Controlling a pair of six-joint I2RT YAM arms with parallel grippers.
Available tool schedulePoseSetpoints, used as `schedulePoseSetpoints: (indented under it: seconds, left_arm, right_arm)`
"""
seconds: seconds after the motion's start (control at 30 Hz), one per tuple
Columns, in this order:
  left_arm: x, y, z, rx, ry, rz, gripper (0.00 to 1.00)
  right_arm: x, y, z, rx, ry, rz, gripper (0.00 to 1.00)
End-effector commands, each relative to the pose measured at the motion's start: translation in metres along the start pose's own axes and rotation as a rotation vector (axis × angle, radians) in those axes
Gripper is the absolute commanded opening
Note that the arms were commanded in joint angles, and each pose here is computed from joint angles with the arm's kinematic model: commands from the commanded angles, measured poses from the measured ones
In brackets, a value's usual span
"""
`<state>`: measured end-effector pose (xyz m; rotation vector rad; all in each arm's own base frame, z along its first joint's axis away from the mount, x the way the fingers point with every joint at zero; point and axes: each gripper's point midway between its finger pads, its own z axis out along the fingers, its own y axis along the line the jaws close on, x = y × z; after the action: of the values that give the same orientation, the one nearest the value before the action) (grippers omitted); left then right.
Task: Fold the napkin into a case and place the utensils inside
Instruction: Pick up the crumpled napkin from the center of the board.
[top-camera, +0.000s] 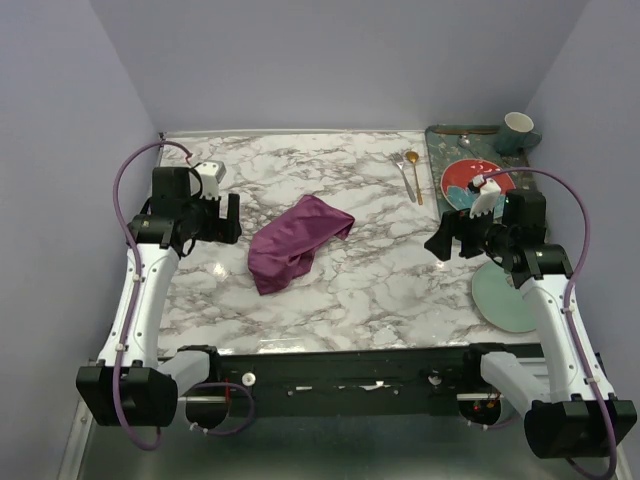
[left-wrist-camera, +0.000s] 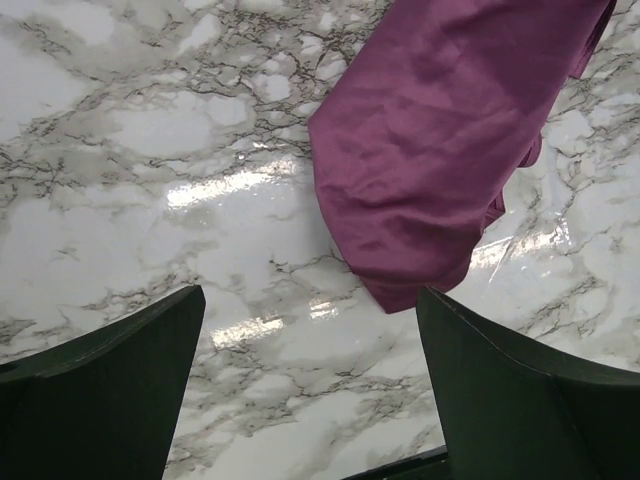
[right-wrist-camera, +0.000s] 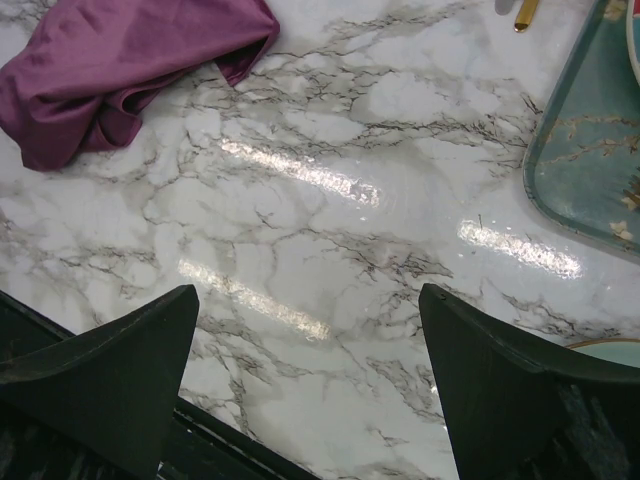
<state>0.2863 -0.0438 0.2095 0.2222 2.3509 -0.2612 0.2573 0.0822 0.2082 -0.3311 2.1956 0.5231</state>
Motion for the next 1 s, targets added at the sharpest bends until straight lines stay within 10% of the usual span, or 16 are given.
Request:
schedulePoseSetpoints:
  seconds: [0.0, 0.5, 0.97]
  left_arm:
    - [-0.025, 0.003, -0.011, -0.021, -0.036, 0.119, 0.99]
    - [0.006, -0.099, 0.061, 0.043, 0.160, 0.701, 0.99]
    - [0.065, -0.127, 0.140, 0.039, 0.341, 0.852, 0.77]
  right_arm:
    - [0.002, 0.007, -0.002, -0.029, 0.010, -0.005, 1.00]
    - [0.012, 0.003, 0.004, -0.026, 0.033, 0.002, 1.00]
    - [0.010, 0.000, 0.010, -0.031, 0.061, 0.014, 1.00]
